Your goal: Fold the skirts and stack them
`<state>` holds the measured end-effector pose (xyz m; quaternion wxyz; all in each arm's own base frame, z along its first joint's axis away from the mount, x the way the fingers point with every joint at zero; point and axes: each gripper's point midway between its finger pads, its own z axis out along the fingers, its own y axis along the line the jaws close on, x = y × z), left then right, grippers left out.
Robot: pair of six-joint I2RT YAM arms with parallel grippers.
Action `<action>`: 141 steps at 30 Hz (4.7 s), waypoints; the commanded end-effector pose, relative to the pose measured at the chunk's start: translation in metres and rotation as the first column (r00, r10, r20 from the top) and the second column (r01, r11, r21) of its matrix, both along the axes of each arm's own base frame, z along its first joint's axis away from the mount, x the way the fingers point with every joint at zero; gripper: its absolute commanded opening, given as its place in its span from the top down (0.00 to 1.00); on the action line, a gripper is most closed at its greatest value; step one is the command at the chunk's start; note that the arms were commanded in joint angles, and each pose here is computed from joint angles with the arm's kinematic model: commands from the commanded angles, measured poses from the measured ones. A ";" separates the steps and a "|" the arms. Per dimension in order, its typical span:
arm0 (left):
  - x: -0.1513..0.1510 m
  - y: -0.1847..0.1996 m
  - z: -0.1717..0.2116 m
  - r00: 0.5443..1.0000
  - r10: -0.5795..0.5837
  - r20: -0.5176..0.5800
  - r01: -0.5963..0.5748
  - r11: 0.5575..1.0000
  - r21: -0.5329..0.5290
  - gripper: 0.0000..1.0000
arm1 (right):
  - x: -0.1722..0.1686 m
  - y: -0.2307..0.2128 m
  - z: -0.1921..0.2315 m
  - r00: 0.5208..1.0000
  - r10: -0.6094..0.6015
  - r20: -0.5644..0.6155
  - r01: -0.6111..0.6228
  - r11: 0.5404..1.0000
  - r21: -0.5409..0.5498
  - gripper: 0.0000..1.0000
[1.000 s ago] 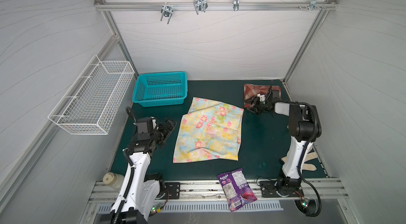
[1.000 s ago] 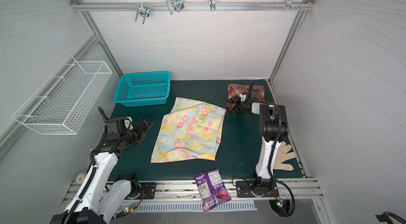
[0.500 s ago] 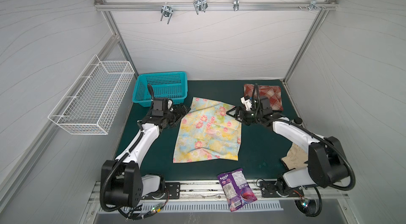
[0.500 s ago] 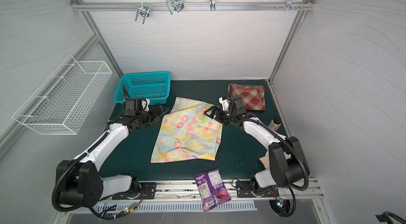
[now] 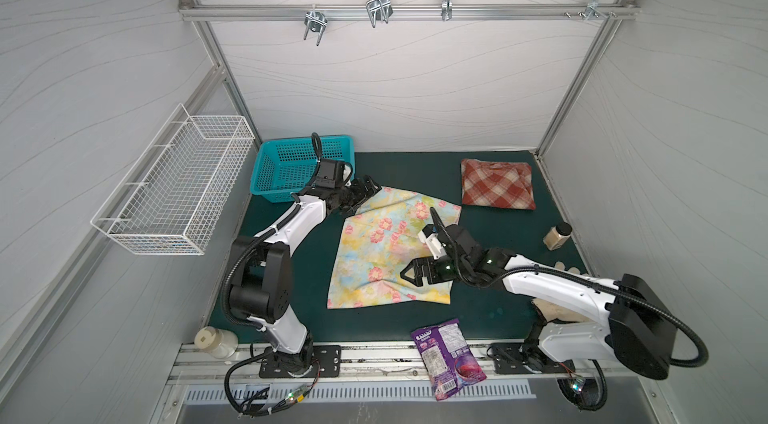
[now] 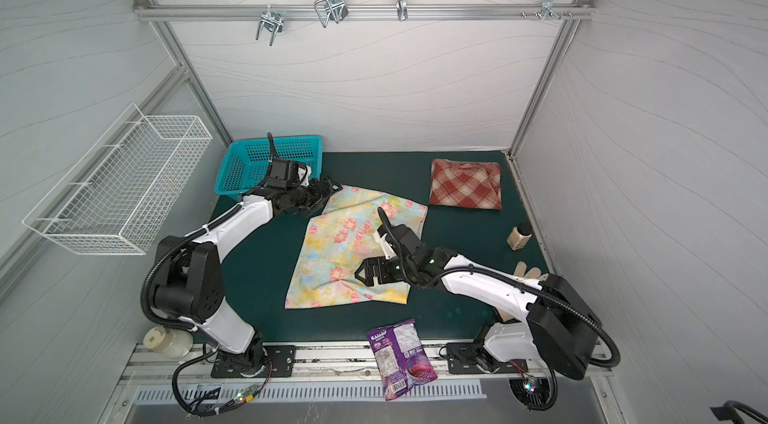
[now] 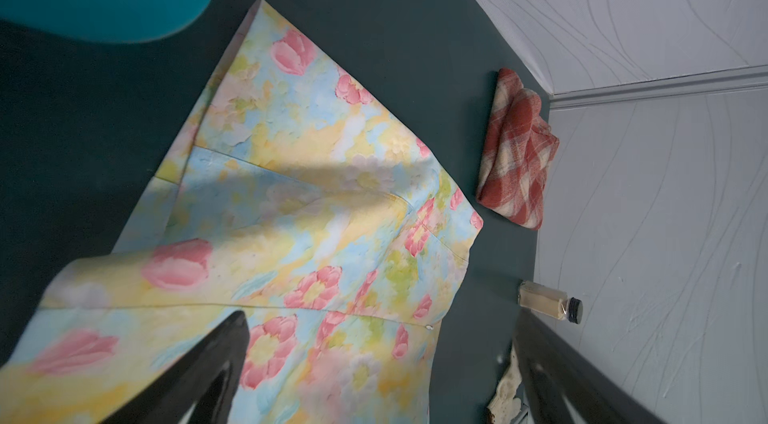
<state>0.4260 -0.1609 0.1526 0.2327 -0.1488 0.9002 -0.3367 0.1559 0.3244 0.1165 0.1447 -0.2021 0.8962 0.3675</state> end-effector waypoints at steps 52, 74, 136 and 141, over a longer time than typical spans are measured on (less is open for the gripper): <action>-0.058 0.017 0.030 0.998 0.011 0.069 -0.005 0.996 -0.085 0.01 | -0.064 -0.019 -0.062 0.995 0.097 -0.037 -0.103 0.965 -0.239 0.01; -0.195 0.027 -0.060 0.992 0.057 -0.115 -0.069 0.993 -0.098 0.01 | -0.003 -0.074 -0.043 0.987 -0.154 -0.035 0.147 0.977 -0.158 0.01; -0.267 0.063 -0.089 0.936 0.245 -0.252 -0.264 0.964 -0.041 0.03 | -0.033 -0.138 -0.018 0.969 -0.246 -0.035 0.240 0.963 -0.125 0.69; -0.270 0.062 -0.088 0.933 0.236 -0.273 -0.255 0.966 -0.034 0.02 | -0.021 -0.146 -0.003 0.963 -0.256 0.080 0.264 0.957 -0.120 0.01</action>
